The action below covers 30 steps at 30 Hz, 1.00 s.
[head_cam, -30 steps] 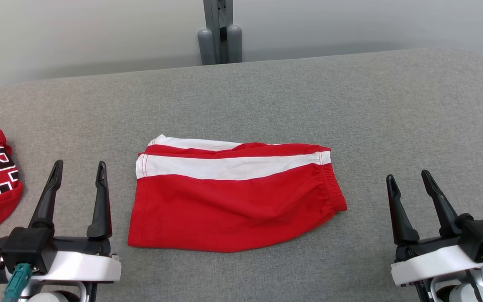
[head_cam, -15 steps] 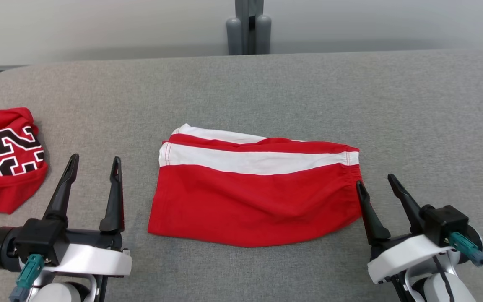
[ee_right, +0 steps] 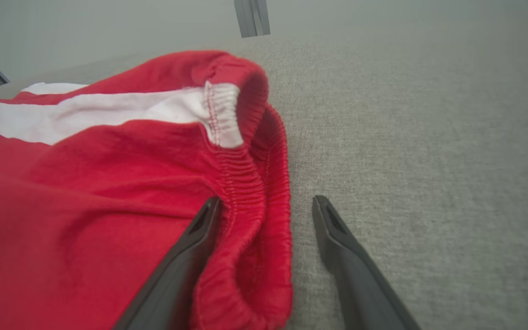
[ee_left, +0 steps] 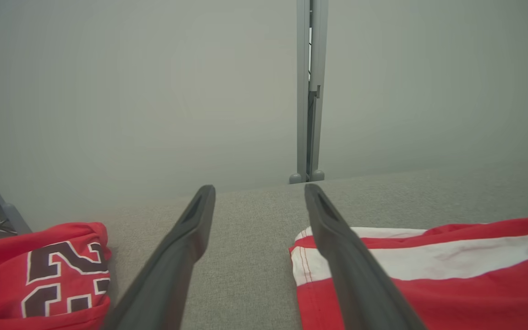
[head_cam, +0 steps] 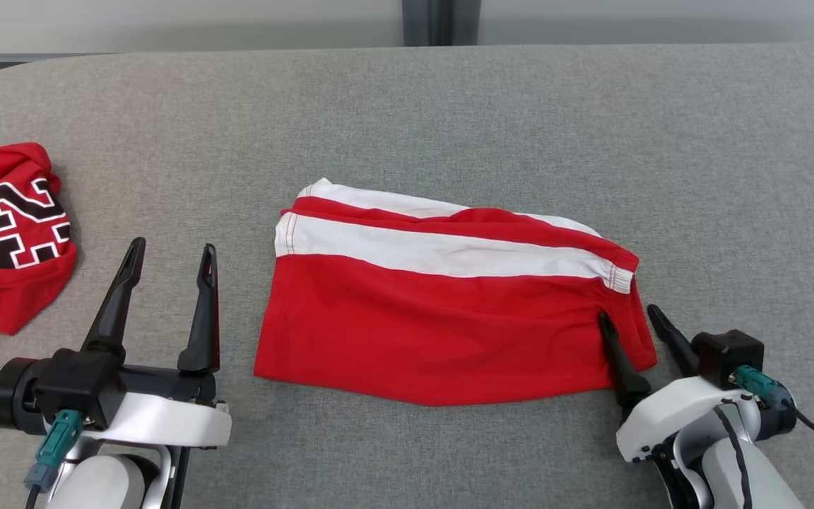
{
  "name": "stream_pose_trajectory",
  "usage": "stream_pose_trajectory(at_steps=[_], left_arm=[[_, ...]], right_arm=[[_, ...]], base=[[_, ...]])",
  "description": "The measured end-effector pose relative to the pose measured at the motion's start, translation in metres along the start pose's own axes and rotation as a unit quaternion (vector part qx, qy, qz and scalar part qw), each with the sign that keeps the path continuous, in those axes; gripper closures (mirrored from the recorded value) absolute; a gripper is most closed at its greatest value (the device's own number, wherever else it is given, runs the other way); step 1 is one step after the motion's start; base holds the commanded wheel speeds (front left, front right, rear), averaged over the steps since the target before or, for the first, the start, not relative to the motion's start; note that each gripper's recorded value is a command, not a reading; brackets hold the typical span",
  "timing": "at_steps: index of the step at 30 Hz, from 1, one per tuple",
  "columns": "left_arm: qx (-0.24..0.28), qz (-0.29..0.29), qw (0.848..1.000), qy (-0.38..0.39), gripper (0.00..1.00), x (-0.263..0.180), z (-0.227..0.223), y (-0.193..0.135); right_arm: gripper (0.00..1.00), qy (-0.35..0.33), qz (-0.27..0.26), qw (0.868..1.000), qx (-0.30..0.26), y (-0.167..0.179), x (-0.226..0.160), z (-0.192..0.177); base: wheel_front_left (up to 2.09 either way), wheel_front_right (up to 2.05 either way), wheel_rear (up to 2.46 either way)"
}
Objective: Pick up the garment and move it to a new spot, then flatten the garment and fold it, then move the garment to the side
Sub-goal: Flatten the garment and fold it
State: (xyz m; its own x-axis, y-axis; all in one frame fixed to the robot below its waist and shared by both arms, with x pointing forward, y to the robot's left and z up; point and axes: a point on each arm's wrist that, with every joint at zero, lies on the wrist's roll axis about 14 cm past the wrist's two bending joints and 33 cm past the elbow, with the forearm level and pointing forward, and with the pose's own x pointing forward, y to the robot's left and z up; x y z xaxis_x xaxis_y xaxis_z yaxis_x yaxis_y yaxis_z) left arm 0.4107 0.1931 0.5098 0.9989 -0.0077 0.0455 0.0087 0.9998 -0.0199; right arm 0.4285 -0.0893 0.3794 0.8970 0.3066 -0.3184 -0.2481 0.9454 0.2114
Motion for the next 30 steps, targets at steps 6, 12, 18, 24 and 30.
stream_pose_trajectory(at_steps=[6, 12, 18, 24, 30], left_arm=[[-0.003, -0.008, 1.000, 0.002, 0.00, 0.005, -0.004, -0.006], [-0.004, -0.016, 1.000, -0.001, 0.00, 0.009, -0.004, -0.009], [-0.006, -0.026, 1.000, -0.001, 0.00, 0.012, -0.005, -0.015], [-0.008, -0.037, 0.999, 0.000, 0.00, 0.015, -0.007, -0.022], [-0.010, -0.053, 0.999, -0.001, 0.00, 0.020, -0.007, -0.031]], right_arm=[[1.00, 0.010, 0.005, 1.000, 0.025, 0.004, 0.004, -0.006], [1.00, 0.004, 0.007, 0.999, 0.054, 0.007, 0.004, -0.004], [1.00, -0.009, -0.040, 0.997, 0.062, -0.026, -0.003, 0.000], [1.00, -0.015, -0.110, 0.992, 0.063, -0.078, -0.024, -0.002], [1.00, -0.032, -0.113, 0.990, 0.072, -0.078, -0.027, 0.007]], base=[[0.00, 0.00, 0.00], [0.00, 0.00, 0.00], [0.00, 0.00, 0.00], [0.00, 0.00, 0.00], [0.00, 0.00, 0.00]])
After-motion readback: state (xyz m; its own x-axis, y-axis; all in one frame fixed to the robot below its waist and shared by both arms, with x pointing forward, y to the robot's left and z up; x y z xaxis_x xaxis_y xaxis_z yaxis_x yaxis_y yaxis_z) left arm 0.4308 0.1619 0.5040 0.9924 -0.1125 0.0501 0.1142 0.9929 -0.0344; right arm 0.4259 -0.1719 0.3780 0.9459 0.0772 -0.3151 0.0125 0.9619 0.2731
